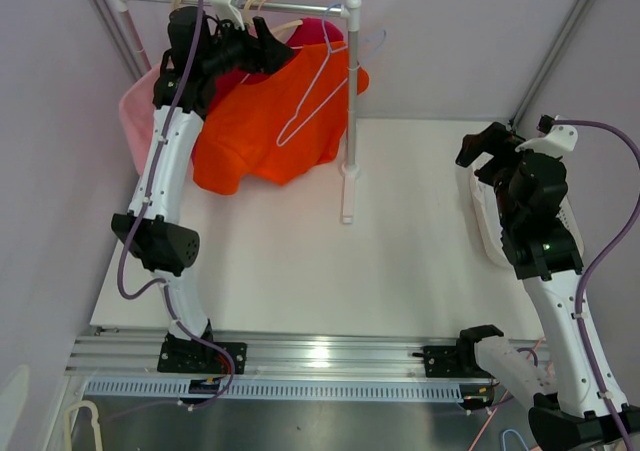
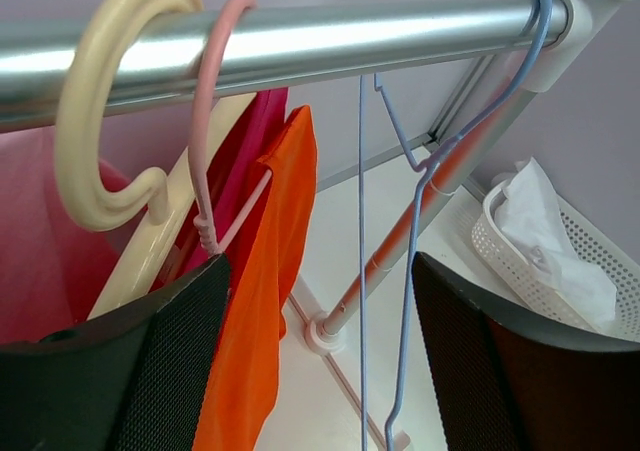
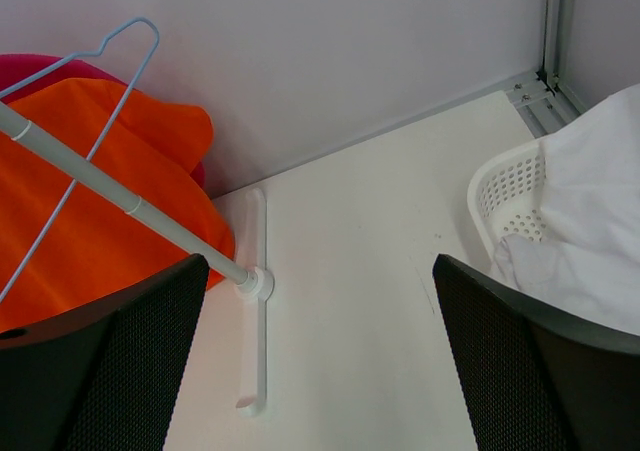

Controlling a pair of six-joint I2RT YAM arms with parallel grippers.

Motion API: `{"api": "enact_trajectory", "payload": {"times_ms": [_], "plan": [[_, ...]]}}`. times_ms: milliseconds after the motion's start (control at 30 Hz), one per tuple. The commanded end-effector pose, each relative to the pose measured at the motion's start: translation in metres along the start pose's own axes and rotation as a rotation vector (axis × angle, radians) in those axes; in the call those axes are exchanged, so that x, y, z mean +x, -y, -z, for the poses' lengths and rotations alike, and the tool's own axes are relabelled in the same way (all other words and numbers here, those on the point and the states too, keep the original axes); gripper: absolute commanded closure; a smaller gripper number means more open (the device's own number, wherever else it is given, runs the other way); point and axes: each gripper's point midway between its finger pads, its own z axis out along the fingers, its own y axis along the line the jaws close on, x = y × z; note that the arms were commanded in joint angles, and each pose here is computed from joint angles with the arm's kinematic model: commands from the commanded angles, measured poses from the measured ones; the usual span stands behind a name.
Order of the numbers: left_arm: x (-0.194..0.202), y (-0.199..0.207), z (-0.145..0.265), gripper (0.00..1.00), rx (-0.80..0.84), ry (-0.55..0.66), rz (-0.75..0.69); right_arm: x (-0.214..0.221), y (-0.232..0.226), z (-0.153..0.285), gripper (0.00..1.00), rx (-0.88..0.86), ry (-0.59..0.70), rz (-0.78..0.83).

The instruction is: Remove the t-shirt from the hanger

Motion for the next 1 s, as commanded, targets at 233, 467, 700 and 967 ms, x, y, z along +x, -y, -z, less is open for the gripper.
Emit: {"api": "enact_trajectory", "payload": {"times_ms": [233,467,700,967], "plan": [[-0.045,0.006,0.036,0.2,-0.096,0.112,-0.043,-0.011,-0.005,0.001,0.01,-0.015,0.032,0.001],[-0.034,-0.012,0.023,0.18,-0.136,0.09,-0.017,-0.013,-0.005,0.002,0.0,-0.014,0.037,0.004],[-0.033,-0.018,0.011,0.19,-0.131,0.106,0.0,-0.026,-0.002,0.01,0.01,-0.003,0.068,0.023],[-0.028,-0.021,-0.006,0.32,-0.092,0.106,0.021,-0.031,0.001,0.014,0.01,0.008,0.088,0.025]]}}
